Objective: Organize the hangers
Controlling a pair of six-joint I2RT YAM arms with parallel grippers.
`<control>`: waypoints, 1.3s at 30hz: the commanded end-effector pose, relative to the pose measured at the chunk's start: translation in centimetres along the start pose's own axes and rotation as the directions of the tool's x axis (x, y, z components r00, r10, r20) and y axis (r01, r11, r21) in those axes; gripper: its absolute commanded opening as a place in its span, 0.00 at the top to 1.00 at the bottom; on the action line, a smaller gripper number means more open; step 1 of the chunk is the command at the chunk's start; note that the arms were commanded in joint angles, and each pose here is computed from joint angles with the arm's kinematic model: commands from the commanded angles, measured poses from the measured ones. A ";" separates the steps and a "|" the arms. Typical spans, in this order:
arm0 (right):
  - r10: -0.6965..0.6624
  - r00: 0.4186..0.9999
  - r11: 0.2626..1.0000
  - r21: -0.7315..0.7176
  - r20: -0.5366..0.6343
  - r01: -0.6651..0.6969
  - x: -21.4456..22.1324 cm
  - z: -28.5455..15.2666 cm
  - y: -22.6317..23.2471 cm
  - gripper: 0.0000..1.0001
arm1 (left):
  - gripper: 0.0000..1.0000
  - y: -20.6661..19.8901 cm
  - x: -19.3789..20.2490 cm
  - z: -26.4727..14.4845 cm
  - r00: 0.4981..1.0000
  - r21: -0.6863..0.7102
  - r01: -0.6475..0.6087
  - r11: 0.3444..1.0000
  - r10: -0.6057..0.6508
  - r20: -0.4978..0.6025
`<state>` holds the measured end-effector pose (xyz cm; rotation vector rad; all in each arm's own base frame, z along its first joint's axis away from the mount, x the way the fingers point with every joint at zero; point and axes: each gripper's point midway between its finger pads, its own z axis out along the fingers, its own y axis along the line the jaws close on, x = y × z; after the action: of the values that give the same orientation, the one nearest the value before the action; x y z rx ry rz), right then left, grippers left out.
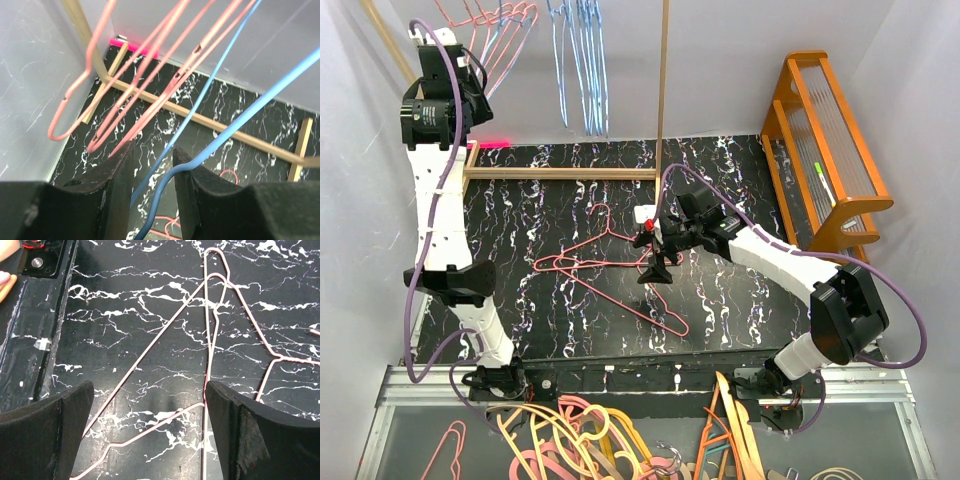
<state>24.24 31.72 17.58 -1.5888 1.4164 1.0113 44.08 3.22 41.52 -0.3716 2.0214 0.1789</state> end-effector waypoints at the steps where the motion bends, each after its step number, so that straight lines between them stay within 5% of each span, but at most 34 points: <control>1: -0.041 0.999 0.999 0.012 -0.004 0.041 -0.7 -0.5 0.1 0.02 | 1.00 1.0 -3.5 -1.0 0.979 -0.065 0.161 0.985 -0.151 0.138; 17: -0.016 0.998 1.000 0.003 -0.054 0.016 1.1 -0.6 0.9 0.02 | 1.00 -5.0 -4.8 0.5 0.971 0.070 0.126 0.990 -0.138 0.197; 39: 0.040 0.998 0.999 -0.023 -0.043 -0.041 2.2 -0.9 3.2 0.02 | 1.00 -6.7 -2.9 4.6 0.979 -0.051 0.084 0.995 -0.073 0.192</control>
<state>21.62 29.37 14.26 -1.6300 1.5370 1.0166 51.47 -1.56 41.41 -0.4206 1.8513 0.2000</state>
